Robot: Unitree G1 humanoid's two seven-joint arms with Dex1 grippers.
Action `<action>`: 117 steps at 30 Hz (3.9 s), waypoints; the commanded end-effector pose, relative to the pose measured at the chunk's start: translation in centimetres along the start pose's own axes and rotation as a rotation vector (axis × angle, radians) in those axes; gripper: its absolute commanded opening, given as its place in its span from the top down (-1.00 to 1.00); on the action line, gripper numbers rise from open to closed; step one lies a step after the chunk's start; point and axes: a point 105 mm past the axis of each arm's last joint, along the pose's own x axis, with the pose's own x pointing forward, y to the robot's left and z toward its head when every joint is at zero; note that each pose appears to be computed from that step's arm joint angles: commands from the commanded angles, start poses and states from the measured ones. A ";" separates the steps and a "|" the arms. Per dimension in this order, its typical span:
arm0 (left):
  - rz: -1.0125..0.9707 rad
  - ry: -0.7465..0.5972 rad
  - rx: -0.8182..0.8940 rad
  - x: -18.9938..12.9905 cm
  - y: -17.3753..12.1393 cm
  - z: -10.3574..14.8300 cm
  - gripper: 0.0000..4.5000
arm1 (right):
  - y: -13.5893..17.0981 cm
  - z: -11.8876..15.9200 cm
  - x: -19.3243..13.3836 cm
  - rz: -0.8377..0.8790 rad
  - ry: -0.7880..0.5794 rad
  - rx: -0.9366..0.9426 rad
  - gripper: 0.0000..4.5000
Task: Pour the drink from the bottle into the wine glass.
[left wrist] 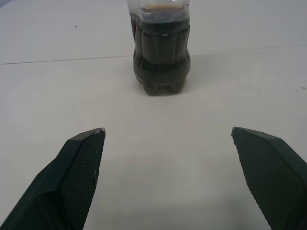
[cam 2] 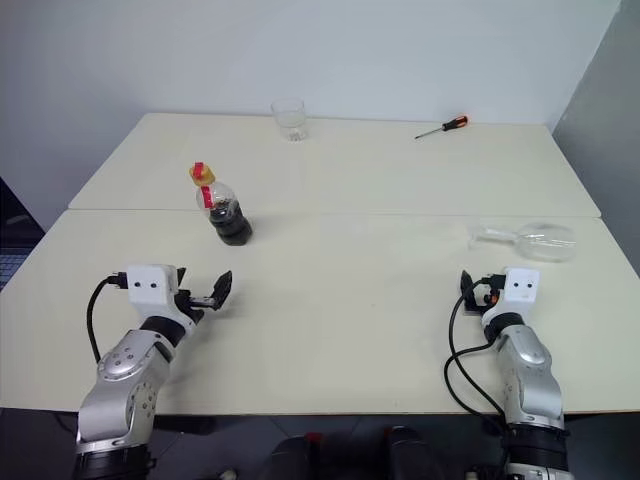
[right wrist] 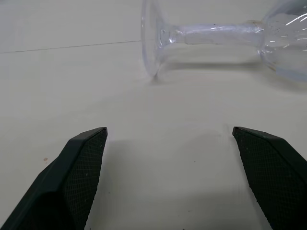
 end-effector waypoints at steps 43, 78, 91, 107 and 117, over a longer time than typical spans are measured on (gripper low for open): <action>0.193 -0.063 0.073 0.2 1.9 1.4 -1.00 | 13.5 5.2 -8.2 1.019 -0.113 -0.241 -0.99; 0.098 -0.221 0.043 11.0 -1.3 5.6 -1.00 | 19.3 11.3 -5.8 1.157 -0.256 -0.158 -0.99; 0.056 -0.248 0.033 12.8 -1.8 6.6 -1.00 | 19.2 11.7 -5.7 1.130 -0.254 -0.134 -0.99; 0.039 -0.266 0.014 12.9 -2.0 6.7 0.14 | 19.2 11.7 -5.7 1.117 -0.244 -0.114 -1.00; -0.096 -0.301 0.045 12.6 -3.9 7.8 0.16 | 19.4 11.9 -5.5 1.125 -0.242 -0.123 -1.00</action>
